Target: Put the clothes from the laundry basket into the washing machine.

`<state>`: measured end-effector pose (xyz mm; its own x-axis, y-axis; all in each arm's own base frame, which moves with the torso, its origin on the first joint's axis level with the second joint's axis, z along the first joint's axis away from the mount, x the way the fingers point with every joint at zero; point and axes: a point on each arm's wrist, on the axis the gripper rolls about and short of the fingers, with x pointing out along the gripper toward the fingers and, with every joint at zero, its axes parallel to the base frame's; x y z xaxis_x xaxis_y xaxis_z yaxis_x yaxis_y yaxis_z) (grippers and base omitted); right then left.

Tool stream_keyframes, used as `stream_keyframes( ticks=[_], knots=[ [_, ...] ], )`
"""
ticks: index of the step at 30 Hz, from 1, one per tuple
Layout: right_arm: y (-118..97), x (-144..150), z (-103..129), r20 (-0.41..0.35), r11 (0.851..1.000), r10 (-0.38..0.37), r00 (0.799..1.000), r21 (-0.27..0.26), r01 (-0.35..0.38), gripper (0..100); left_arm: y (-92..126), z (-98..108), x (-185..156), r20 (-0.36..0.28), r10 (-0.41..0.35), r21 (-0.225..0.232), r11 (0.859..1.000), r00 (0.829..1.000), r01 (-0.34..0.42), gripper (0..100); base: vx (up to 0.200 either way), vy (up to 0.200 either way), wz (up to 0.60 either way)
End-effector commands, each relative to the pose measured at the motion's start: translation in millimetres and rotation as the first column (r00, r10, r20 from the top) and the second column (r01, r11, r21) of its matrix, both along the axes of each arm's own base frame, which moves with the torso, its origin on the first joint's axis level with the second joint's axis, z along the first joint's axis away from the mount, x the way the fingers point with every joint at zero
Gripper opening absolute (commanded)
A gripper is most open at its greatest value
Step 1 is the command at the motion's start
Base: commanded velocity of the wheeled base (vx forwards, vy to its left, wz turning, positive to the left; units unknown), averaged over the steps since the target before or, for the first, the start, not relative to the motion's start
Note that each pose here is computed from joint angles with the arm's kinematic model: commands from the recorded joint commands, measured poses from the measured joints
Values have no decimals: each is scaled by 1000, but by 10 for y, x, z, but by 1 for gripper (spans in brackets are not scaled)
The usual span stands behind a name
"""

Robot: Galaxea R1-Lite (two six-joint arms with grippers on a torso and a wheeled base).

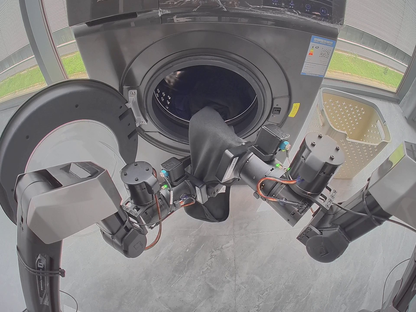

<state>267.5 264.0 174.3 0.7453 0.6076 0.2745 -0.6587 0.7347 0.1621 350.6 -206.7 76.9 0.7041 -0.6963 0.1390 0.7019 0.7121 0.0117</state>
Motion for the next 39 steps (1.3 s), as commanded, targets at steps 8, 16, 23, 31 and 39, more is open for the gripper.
stream_keyframes(
  ticks=[8,16,23,31,39],
  knots=[
    [-60,8,63,12,1000,-13,1000,14,13,0,24,-5,67,7,25,-11,1000,1000,-25,0,0,0,0],
    [-419,172,-4,-24,993,-117,993,-22,116,0,142,212,84,35,77,-58,996,996,-75,0,0,0,0],
    [-537,272,-322,-90,984,-159,983,-95,151,0,197,498,-91,61,80,-97,993,995,-74,0,0,0,0],
    [-446,288,-497,-100,985,-138,985,-115,126,0,275,680,-236,57,74,-139,988,996,-66,0,0,0,0],
    [-392,227,-421,-81,991,-109,991,-83,103,100,299,692,-282,39,69,-152,986,997,-62,0,0,0,0]
  ],
)
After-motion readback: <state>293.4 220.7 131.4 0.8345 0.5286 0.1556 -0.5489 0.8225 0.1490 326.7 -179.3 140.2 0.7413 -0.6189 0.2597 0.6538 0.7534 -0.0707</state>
